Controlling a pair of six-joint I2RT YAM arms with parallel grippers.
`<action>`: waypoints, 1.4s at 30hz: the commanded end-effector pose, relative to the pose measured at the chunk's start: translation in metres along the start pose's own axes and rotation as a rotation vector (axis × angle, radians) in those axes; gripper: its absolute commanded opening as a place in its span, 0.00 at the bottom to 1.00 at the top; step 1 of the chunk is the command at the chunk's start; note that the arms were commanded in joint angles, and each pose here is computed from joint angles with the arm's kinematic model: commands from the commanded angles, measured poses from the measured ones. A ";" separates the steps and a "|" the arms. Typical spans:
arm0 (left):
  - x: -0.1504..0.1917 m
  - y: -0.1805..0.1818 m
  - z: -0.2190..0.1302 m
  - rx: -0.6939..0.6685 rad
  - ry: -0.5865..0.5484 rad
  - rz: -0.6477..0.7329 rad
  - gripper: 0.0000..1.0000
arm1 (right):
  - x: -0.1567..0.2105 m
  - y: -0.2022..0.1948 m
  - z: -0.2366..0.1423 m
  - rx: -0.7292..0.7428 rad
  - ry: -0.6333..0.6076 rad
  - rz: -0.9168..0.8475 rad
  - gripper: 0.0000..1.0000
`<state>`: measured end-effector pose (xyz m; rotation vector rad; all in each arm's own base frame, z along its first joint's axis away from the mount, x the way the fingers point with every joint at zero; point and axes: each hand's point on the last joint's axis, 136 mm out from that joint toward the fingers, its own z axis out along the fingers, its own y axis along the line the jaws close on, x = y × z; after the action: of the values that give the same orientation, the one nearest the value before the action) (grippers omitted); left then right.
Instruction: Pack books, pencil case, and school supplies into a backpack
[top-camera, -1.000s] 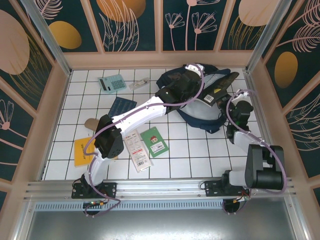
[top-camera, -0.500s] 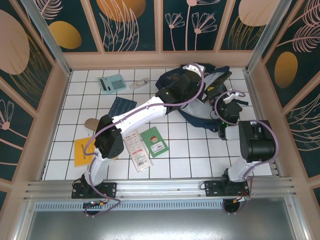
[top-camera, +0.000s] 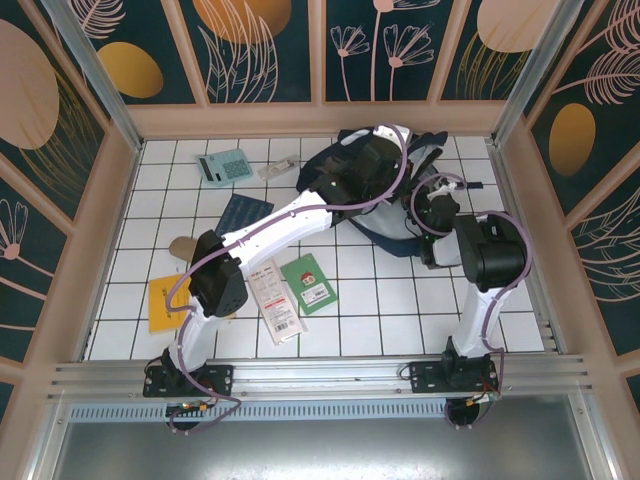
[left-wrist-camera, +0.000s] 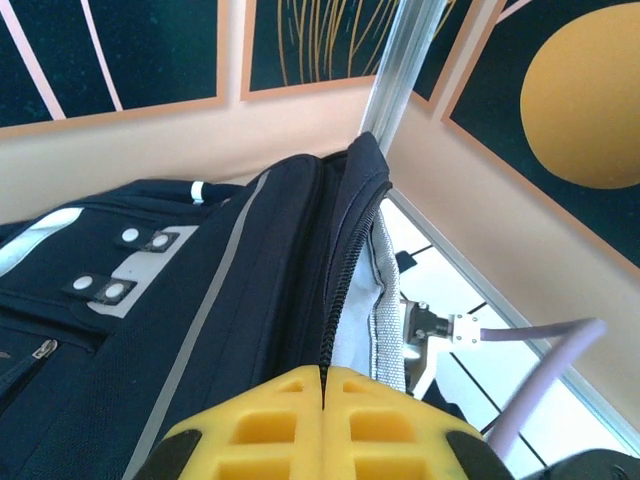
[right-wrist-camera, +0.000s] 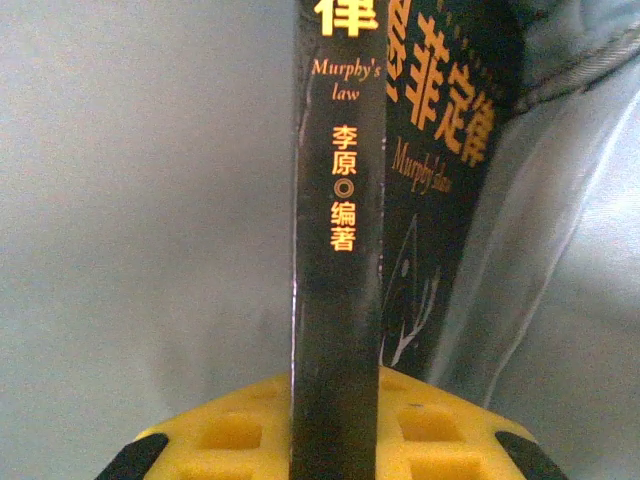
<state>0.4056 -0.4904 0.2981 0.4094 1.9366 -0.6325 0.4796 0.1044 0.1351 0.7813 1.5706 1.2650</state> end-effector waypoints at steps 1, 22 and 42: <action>-0.066 -0.033 -0.041 0.119 -0.176 -0.039 0.00 | 0.009 0.021 0.017 -0.082 0.029 -0.010 0.00; -0.065 -0.009 -0.053 0.011 -0.202 0.011 0.00 | 0.021 -0.015 -0.006 0.195 0.060 -0.054 0.00; -0.054 -0.010 -0.049 0.029 -0.174 0.019 0.00 | -0.024 0.095 -0.026 -0.302 -0.017 0.056 0.00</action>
<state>0.3981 -0.4710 0.2918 0.4359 1.9321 -0.5407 0.4557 0.0937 0.1587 0.8323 1.5498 1.3694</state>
